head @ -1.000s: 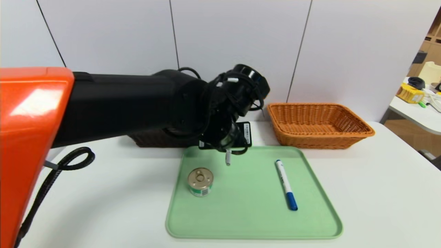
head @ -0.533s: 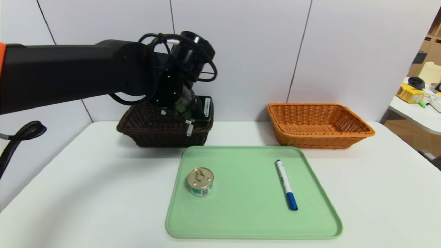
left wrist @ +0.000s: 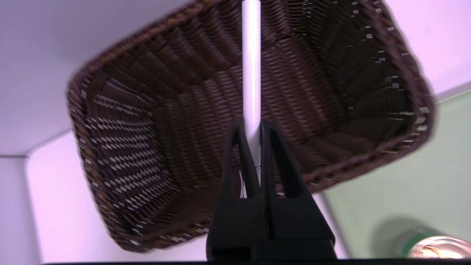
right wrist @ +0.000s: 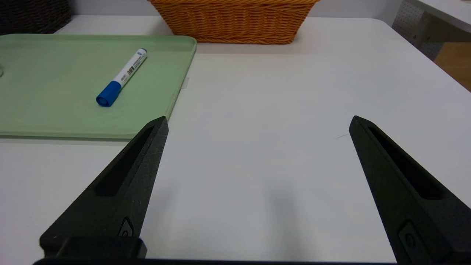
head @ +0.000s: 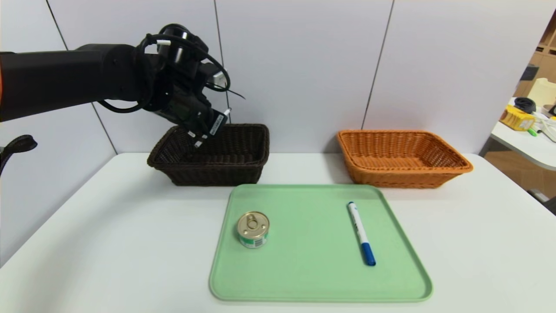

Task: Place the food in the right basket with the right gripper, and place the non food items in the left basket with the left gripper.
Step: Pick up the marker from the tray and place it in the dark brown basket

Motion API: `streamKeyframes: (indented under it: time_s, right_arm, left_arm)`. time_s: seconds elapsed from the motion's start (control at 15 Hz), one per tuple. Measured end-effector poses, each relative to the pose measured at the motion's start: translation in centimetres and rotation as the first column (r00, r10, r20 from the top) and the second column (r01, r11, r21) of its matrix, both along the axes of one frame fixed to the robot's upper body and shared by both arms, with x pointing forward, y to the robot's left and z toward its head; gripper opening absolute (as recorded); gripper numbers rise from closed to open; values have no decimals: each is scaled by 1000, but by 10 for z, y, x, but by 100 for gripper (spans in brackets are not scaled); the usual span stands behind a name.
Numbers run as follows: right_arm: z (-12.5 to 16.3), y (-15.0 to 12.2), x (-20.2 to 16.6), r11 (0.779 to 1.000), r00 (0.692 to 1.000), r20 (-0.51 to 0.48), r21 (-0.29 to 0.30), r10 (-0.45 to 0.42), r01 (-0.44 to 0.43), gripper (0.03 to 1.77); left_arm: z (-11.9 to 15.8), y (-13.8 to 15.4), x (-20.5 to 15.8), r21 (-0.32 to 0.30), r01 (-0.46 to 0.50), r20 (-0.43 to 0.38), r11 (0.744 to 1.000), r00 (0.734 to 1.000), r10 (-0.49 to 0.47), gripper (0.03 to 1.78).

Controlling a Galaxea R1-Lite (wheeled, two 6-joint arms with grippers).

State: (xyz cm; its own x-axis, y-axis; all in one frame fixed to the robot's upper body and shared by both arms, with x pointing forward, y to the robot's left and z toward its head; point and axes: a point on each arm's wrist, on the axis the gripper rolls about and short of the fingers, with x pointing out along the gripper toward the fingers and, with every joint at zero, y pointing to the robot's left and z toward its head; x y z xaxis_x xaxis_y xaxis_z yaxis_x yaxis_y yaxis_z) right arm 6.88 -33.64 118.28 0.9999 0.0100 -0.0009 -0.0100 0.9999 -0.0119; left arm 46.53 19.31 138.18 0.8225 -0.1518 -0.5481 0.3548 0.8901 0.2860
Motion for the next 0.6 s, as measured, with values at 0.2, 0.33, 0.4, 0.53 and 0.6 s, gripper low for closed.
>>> streamKeyframes:
  time_s: [0.2,0.33,0.4,0.53,0.6]
  right_arm:
    - [0,0,0,1000,1000,0,0,0,0,170]
    - [0,0,0,1000,1000,0,0,0,0,170]
    - [0,0,0,1000,1000,0,0,0,0,170]
    - [0,0,0,1000,1000,0,0,0,0,170]
    - [0,0,0,1000,1000,0,0,0,0,170]
  left_arm:
    - [-7,16,18,140,123,41,982,991,-130,6]
    - [-15,27,27,207,225,25,952,972,-235,6]
    - [-21,32,31,234,265,14,935,961,-276,6]
    - [-32,39,40,278,328,-10,903,941,-339,6]
    - [-38,42,44,296,361,-23,884,928,-371,6]
